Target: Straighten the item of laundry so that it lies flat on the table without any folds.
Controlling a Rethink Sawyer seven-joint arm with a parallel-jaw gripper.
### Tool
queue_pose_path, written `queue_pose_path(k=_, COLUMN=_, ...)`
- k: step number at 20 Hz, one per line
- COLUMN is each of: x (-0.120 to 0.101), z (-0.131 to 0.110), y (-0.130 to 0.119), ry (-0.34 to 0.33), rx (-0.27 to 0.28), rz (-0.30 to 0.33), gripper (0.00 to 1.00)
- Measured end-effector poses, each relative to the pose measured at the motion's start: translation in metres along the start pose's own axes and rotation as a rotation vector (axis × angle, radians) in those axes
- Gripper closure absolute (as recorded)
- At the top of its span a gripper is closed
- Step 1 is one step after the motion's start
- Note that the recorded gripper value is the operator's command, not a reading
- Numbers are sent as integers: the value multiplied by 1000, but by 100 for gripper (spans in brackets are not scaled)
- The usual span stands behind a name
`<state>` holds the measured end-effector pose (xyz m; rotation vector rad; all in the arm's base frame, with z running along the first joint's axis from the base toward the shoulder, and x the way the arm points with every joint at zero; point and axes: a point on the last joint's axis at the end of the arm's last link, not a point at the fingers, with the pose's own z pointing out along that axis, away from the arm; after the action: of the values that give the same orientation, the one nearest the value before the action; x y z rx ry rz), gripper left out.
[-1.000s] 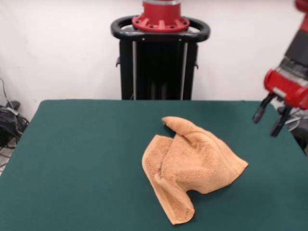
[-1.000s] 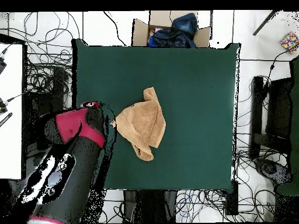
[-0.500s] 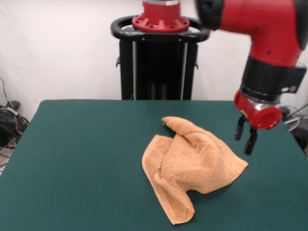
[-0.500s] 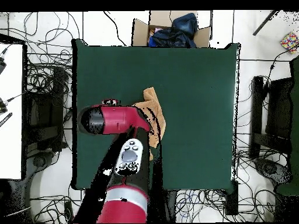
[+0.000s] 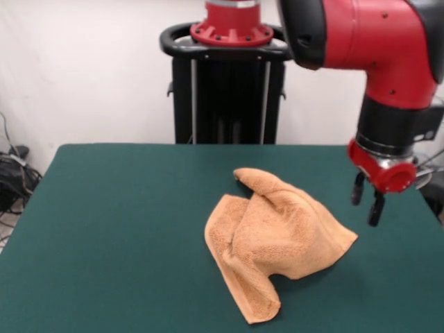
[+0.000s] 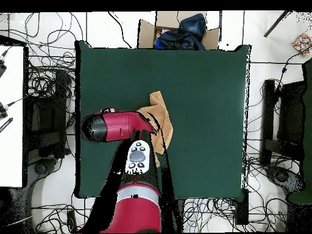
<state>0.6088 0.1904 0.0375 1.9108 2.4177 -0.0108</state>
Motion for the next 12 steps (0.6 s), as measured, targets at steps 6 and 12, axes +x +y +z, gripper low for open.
queue_pose_path(k=6, x=26, z=2, y=-2, ry=16, rx=-5, rz=-65, gripper=100)
queue_pose_path(k=12, x=37, z=4, y=-5, ry=22, rx=-1, rz=-106, gripper=100)
